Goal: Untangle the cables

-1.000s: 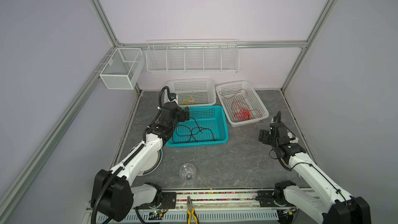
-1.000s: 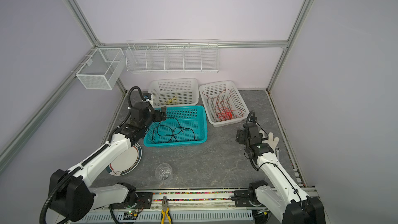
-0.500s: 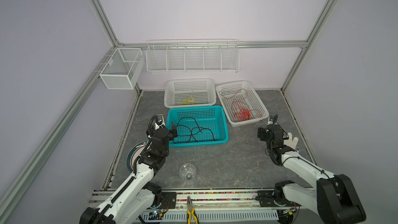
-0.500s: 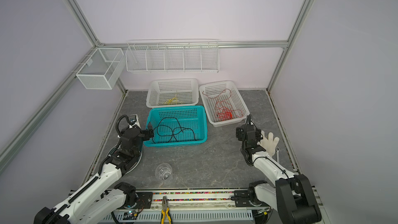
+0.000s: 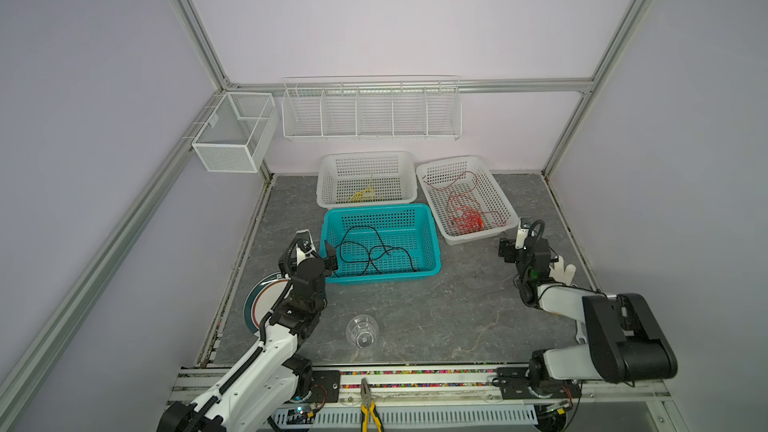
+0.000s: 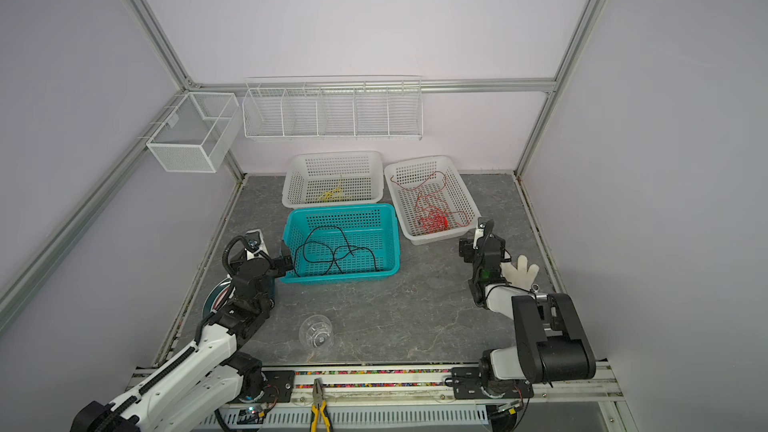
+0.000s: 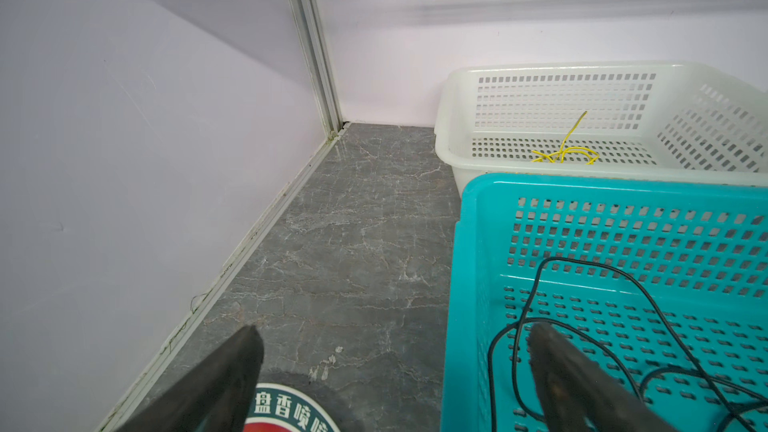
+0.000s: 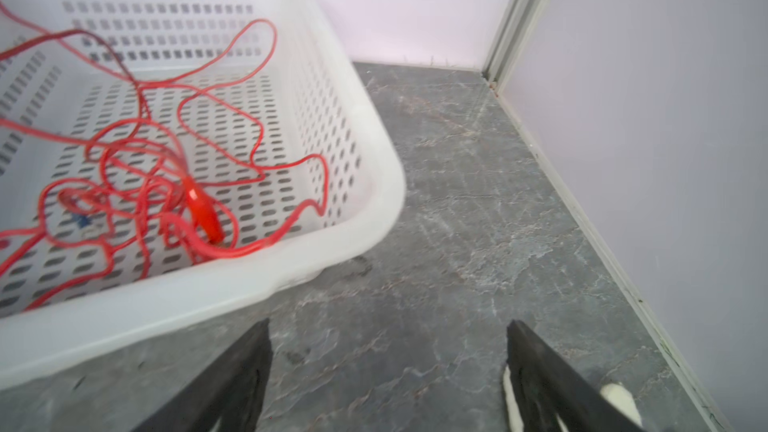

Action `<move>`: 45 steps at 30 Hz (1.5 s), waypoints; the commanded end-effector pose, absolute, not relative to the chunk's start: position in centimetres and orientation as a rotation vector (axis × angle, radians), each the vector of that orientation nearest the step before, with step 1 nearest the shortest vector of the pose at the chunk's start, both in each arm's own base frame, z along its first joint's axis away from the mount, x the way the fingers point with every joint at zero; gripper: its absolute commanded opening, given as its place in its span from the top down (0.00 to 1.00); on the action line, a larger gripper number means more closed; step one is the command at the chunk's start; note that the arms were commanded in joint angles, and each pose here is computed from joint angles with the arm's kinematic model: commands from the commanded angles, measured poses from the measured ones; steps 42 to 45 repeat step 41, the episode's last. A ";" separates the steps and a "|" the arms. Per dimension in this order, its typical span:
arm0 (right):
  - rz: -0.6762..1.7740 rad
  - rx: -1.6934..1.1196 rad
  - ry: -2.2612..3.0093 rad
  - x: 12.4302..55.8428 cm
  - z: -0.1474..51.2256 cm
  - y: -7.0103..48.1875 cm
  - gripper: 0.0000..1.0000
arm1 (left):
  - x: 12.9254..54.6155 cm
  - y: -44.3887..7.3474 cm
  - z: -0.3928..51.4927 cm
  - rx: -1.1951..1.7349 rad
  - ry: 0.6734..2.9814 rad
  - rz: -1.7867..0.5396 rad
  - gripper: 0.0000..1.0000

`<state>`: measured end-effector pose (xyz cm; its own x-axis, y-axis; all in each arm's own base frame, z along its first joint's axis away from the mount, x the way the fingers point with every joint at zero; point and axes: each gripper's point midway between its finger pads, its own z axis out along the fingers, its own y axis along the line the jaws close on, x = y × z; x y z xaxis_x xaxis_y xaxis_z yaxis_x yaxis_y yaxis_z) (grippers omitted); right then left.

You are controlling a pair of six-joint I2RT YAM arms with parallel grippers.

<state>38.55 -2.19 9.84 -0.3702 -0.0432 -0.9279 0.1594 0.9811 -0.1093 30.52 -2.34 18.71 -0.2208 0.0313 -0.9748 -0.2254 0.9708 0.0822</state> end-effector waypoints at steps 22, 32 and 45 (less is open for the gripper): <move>-0.134 0.064 1.920 39.3 9.4 -1.5 0.11 | 37.3 1.1 13.9 -0.204 1.659 0.309 0.00; -0.134 0.063 1.920 39.3 9.4 -1.5 0.11 | 37.5 1.9 12.9 -0.241 1.673 0.280 0.01; -0.108 0.031 1.926 39.4 9.3 -1.0 0.11 | 38.8 2.1 12.5 -0.243 1.722 0.311 0.01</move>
